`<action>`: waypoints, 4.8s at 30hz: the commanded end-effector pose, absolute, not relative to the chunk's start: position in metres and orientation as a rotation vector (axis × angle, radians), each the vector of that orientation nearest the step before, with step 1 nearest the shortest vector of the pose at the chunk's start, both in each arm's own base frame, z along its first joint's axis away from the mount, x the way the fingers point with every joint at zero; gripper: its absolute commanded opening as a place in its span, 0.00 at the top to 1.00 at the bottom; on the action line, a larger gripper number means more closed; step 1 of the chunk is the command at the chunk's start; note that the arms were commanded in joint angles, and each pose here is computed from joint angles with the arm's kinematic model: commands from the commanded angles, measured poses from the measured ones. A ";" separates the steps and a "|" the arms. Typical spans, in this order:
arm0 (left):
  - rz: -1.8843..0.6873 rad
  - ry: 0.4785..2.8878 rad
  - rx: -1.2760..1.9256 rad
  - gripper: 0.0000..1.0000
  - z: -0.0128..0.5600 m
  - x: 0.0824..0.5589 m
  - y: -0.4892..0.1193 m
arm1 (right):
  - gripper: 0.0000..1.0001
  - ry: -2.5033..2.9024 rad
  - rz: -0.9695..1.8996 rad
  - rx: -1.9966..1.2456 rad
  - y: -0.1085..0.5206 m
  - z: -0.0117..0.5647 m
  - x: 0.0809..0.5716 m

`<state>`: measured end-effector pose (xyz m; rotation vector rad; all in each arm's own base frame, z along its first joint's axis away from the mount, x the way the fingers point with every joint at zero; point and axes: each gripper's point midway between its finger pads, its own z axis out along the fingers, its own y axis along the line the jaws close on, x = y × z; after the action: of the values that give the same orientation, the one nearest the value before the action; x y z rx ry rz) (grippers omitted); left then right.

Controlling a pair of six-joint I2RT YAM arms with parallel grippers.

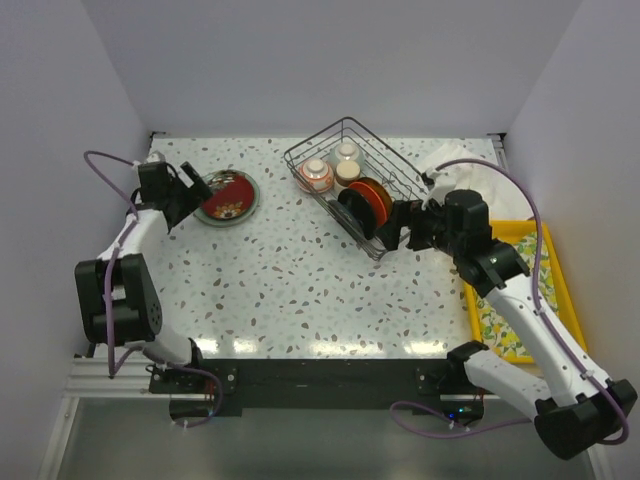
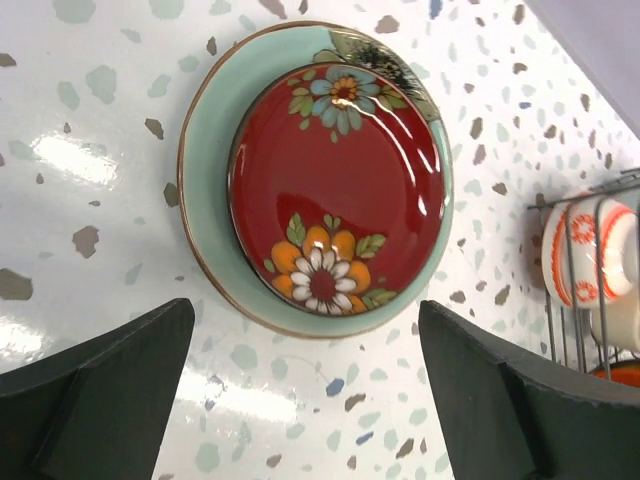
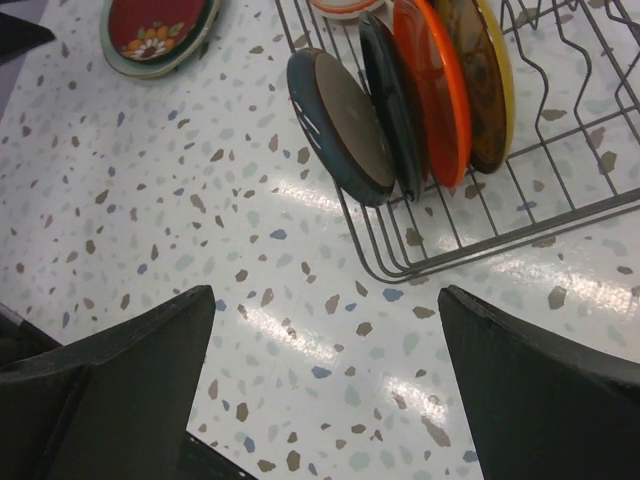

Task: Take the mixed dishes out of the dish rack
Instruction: Place the plate at the center of the board, then pick up the plate from the dish rack.

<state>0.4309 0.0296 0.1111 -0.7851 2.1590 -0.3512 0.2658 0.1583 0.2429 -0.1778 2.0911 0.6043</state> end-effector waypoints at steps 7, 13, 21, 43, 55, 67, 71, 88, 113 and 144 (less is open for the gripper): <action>-0.307 2.121 -0.303 0.00 0.178 0.369 -0.030 | 0.02 2.055 0.342 -0.210 0.138 0.264 0.319; -0.340 2.065 -0.108 0.00 0.206 0.323 -0.060 | 0.10 2.041 0.195 -0.211 0.127 0.259 0.356; -0.317 1.997 -0.096 0.00 0.240 0.260 -0.054 | 0.28 2.094 0.061 -0.278 0.124 0.226 0.394; -0.407 1.988 -0.202 0.00 0.239 0.227 -0.058 | 0.59 2.167 -0.018 -0.400 0.141 0.172 0.453; -0.399 1.970 -0.219 0.00 0.241 0.226 -0.055 | 0.84 2.174 -0.026 -0.441 0.146 0.163 0.460; -0.410 1.958 -0.211 0.01 0.242 0.232 -0.058 | 1.00 2.074 -0.191 -0.464 0.136 0.213 0.452; -0.428 1.961 -0.199 0.01 0.240 0.236 -0.061 | 1.00 2.039 -0.261 -0.474 0.130 0.229 0.448; -0.625 1.929 -0.121 0.01 0.254 0.261 -0.096 | 1.00 1.908 -0.259 -0.266 0.096 0.318 0.394; -0.904 1.859 0.000 0.05 0.260 0.290 -0.189 | 1.00 1.975 1.229 -0.011 0.257 0.273 0.298; -1.190 1.893 -0.190 0.72 0.204 0.287 -0.241 | 1.00 2.017 1.409 0.051 0.272 0.242 0.284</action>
<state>0.2841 -0.2390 0.2010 -0.1671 1.9248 -1.1576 0.2870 0.2617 0.2172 0.1078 2.1013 1.3136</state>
